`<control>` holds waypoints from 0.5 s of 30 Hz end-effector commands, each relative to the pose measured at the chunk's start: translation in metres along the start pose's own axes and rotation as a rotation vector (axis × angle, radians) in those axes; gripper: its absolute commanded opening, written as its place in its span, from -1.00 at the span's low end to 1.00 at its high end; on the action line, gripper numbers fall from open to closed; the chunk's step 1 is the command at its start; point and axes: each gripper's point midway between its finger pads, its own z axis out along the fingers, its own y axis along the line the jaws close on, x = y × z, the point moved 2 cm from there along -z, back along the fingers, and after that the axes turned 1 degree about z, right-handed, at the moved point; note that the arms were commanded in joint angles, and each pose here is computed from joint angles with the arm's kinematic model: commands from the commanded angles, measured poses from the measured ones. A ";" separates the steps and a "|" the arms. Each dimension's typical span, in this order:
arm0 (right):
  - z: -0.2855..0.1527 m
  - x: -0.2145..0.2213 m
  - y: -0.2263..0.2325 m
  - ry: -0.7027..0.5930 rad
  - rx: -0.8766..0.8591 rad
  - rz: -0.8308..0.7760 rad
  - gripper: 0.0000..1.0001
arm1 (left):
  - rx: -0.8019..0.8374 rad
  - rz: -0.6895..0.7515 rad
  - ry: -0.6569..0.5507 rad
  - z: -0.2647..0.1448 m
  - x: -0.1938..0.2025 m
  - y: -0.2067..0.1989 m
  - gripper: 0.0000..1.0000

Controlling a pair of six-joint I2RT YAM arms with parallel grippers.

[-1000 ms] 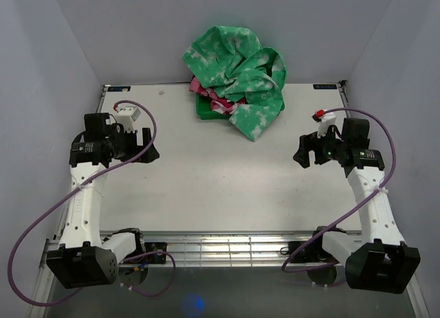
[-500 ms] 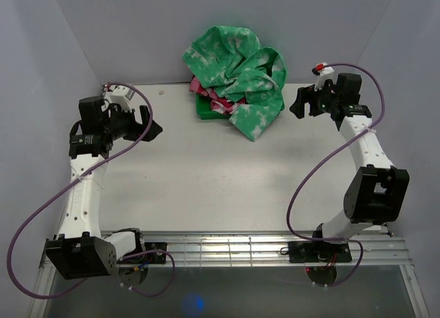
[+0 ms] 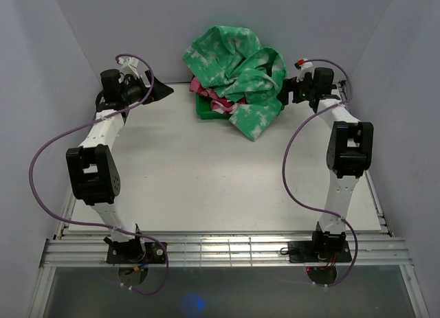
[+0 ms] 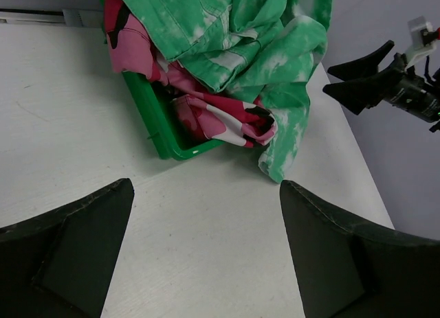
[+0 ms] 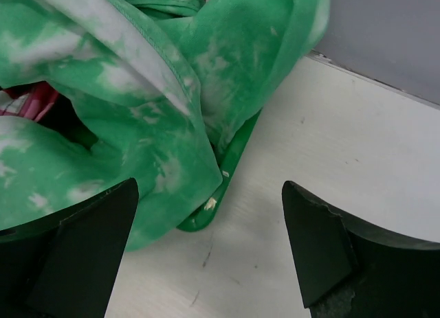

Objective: Fold and stack the trousers
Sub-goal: Grab the trousers from the pile

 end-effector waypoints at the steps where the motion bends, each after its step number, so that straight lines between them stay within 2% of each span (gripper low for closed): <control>1: 0.030 -0.030 0.014 -0.113 -0.071 -0.139 0.80 | 0.115 0.058 -0.090 0.002 -0.036 -0.029 0.96; 2: 0.036 -0.040 0.014 -0.146 -0.064 -0.163 0.80 | 0.111 0.066 -0.087 0.004 -0.032 -0.024 0.96; 4: 0.053 -0.031 0.003 -0.147 -0.010 -0.169 0.80 | 0.091 0.073 -0.089 0.006 -0.028 -0.018 0.96; 11: 0.076 -0.051 -0.054 -0.270 0.323 -0.176 0.80 | 0.067 0.059 -0.062 0.005 -0.003 -0.007 0.96; 15: 0.085 -0.060 -0.064 -0.333 0.359 -0.179 0.90 | 0.068 0.053 -0.045 0.008 0.007 -0.001 0.96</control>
